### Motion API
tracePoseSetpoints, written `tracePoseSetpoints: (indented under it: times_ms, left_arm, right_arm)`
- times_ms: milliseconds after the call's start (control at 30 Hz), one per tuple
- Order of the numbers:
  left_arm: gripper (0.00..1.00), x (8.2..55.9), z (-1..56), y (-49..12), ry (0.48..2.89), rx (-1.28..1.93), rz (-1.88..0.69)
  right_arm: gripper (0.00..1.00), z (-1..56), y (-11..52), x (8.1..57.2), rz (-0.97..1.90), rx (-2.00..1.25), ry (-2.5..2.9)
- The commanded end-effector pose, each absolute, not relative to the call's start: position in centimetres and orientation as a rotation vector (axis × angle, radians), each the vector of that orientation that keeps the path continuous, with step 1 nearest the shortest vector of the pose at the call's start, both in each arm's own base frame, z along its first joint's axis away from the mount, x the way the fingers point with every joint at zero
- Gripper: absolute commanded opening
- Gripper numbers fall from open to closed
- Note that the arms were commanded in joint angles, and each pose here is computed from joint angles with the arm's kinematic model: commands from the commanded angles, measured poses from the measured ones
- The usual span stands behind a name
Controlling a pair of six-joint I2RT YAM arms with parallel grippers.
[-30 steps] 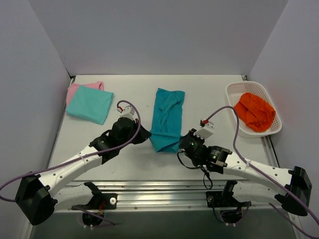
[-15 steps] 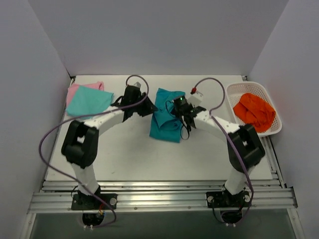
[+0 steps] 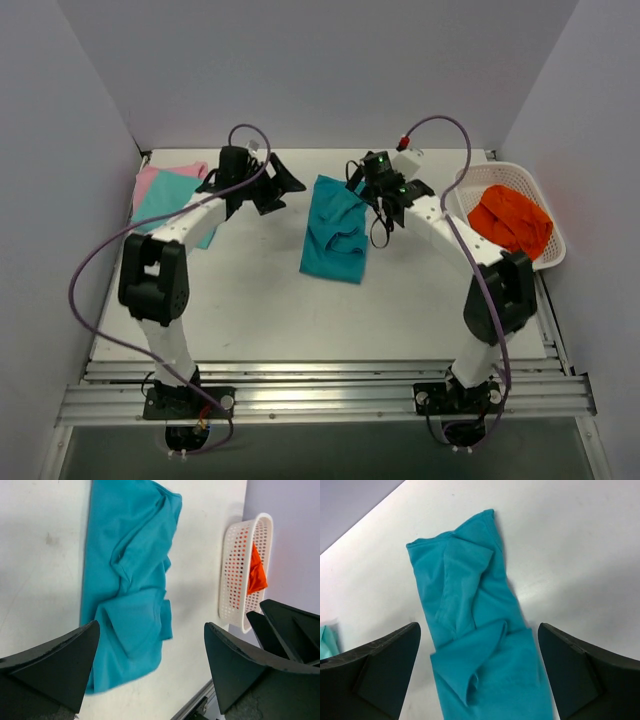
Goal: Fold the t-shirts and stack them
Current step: Fold the folded rectangular tshirt in 1/3 of the way
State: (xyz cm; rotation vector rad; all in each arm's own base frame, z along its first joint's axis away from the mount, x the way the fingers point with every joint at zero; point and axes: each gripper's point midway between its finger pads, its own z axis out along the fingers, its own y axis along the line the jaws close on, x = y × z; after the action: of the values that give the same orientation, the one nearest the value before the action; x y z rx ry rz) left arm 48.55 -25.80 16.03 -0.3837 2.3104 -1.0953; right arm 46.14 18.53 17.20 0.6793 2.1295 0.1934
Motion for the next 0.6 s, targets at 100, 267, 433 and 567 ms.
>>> tracePoseSetpoints:
  times_ms: [100,267,433,567]
  left_arm:
    - [0.94,42.2,20.3,-23.8,2.130,-0.333,-1.099]
    - [0.94,38.4,17.6,-23.3,2.136,-0.331,-1.036]
    - [0.94,37.7,15.2,-24.1,2.144,-0.341,-1.068]
    - [0.96,38.7,13.9,-25.1,2.158,-0.344,-1.090]
  right_arm:
    - [1.00,18.7,17.3,38.5,0.234,0.654,2.064]
    - [0.93,14.9,18.0,34.4,0.326,0.635,2.086]
    - [0.71,10.6,19.2,33.9,0.362,0.650,2.136]
    - [0.64,8.4,19.5,34.5,0.316,0.645,2.169]
